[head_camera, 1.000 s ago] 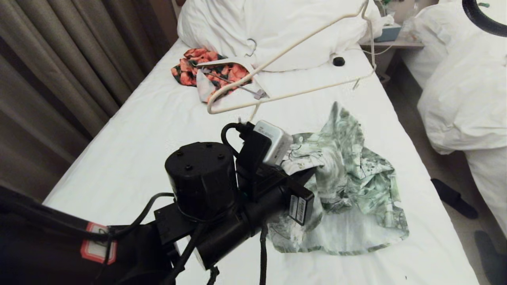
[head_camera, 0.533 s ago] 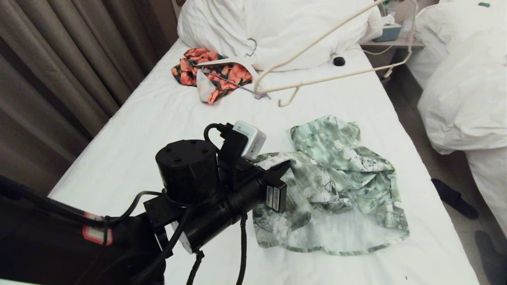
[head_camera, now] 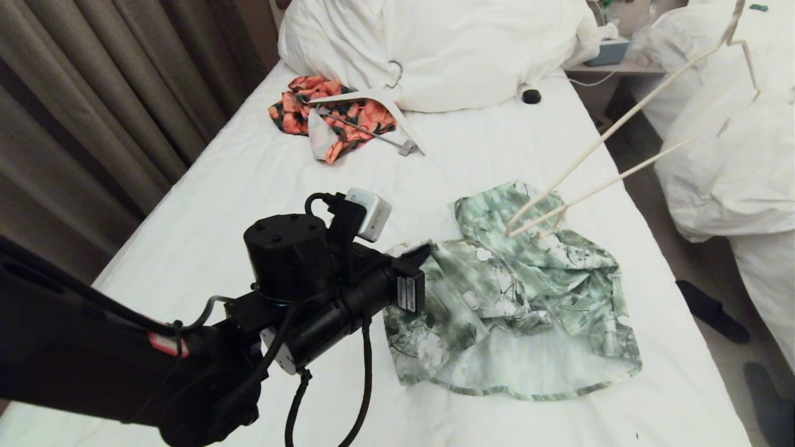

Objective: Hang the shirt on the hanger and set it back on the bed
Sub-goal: Take the clothes hanger out of the clothes

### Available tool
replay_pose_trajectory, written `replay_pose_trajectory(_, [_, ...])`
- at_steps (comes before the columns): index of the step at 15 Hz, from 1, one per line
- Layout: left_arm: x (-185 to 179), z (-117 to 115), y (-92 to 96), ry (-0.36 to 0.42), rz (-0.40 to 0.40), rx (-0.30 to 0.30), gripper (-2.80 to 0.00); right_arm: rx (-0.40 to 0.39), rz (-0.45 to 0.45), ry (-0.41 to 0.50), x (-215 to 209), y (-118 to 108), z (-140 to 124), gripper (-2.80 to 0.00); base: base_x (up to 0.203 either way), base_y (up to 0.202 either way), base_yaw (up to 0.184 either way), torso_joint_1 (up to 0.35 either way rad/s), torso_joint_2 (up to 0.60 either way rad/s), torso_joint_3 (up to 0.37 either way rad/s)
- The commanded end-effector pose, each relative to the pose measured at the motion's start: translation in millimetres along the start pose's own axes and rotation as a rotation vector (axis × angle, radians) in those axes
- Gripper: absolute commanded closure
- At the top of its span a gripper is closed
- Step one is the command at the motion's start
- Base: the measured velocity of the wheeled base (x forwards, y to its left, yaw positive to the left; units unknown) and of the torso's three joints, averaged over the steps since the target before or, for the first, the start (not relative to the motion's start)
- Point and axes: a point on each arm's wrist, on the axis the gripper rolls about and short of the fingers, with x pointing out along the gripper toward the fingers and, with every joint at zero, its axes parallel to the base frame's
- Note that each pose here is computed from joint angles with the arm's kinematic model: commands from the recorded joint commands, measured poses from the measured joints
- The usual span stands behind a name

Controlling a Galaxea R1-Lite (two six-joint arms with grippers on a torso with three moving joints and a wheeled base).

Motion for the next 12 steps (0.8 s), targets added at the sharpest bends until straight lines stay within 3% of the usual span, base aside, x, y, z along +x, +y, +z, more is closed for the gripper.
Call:
replay_pose_trajectory(1, [1,-4,4.2,0.012,0.017,-0.001,0.00,0.002,-0.011,-0.015,-12,-5,6,0.00,0.000,0.000,0.000,0.000,0.00,0.000])
replay_pose_trajectory(3, [1,-9,5.1,0.028,0.024,-0.002,0.00,-0.007,-0.044,-0.037,-12,-12,10,0.00,0.000,0.000,0.000,0.000,0.00,0.000])
replay_pose_trajectory(4, [-2,-13,5.3,0.043,0.039,0.001,-2.80,-0.012,-0.055,-0.042,-11,-14,11,0.00,0.000,0.000,0.000,0.000,0.00,0.000])
replay_pose_trajectory(7, [-12,-7,5.6,-0.005,0.080,-0.005,-2.80,-0.022,-0.080,-0.058,-10,-19,14,0.00,0.000,0.000,0.000,0.000,0.00,0.000])
replay_pose_trajectory(12, [-42,-2,5.1,-0.005,0.137,-0.014,-2.80,-0.031,-0.085,-0.034,-3,-19,6,0.00,0.000,0.000,0.000,0.000,0.00,0.000])
